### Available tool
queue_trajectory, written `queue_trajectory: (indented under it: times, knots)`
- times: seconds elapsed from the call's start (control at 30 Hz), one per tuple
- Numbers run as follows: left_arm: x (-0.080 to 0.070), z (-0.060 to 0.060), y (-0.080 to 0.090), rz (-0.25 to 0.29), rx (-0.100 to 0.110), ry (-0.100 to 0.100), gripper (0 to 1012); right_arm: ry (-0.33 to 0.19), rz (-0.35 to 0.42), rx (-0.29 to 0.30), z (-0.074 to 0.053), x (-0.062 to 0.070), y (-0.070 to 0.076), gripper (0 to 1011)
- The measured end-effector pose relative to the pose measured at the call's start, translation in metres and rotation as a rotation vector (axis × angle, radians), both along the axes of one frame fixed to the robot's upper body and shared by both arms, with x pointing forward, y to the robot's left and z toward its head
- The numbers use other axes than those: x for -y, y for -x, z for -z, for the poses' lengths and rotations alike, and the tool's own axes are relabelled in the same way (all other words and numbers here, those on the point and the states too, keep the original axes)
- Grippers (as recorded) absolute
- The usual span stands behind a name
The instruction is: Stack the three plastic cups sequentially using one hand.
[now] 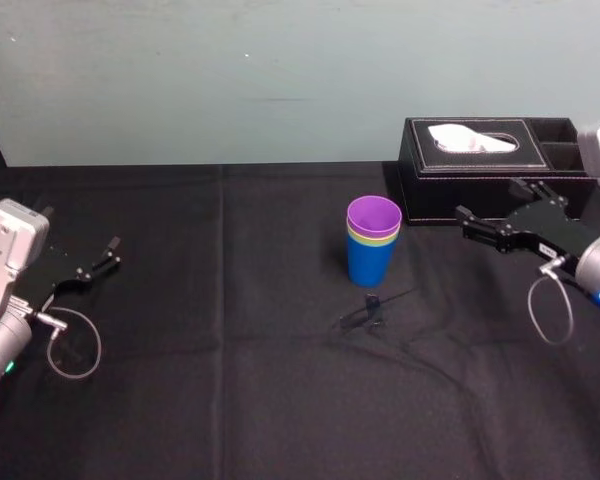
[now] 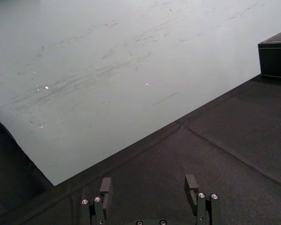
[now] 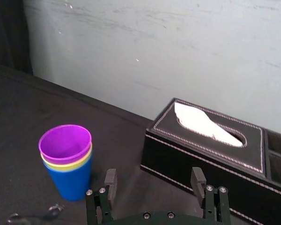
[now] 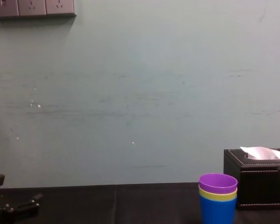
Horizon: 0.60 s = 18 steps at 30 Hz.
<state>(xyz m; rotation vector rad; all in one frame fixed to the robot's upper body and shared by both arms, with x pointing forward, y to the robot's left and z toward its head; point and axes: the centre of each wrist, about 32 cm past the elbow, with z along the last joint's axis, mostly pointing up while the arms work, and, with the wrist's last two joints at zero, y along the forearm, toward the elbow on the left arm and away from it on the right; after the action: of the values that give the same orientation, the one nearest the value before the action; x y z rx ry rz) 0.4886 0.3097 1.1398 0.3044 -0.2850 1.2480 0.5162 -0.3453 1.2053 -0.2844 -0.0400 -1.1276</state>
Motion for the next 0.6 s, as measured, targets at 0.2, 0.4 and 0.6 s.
queue_trajectory:
  times: [0.2,0.4,0.6]
  knots:
    - [0.000,0.000,0.000,0.000,0.000,0.000,1010,-0.009,0.015,-0.020,0.007,0.005,0.003,1003]
    - [0.000,0.000,0.000,0.000,0.000,0.000,1010,-0.015,0.016,-0.040,0.013,0.007,0.006,1003]
    - [0.000,0.000,0.000,0.000,0.000,0.000,1010,-0.015,0.016,-0.039,0.012,0.007,0.006,1002]
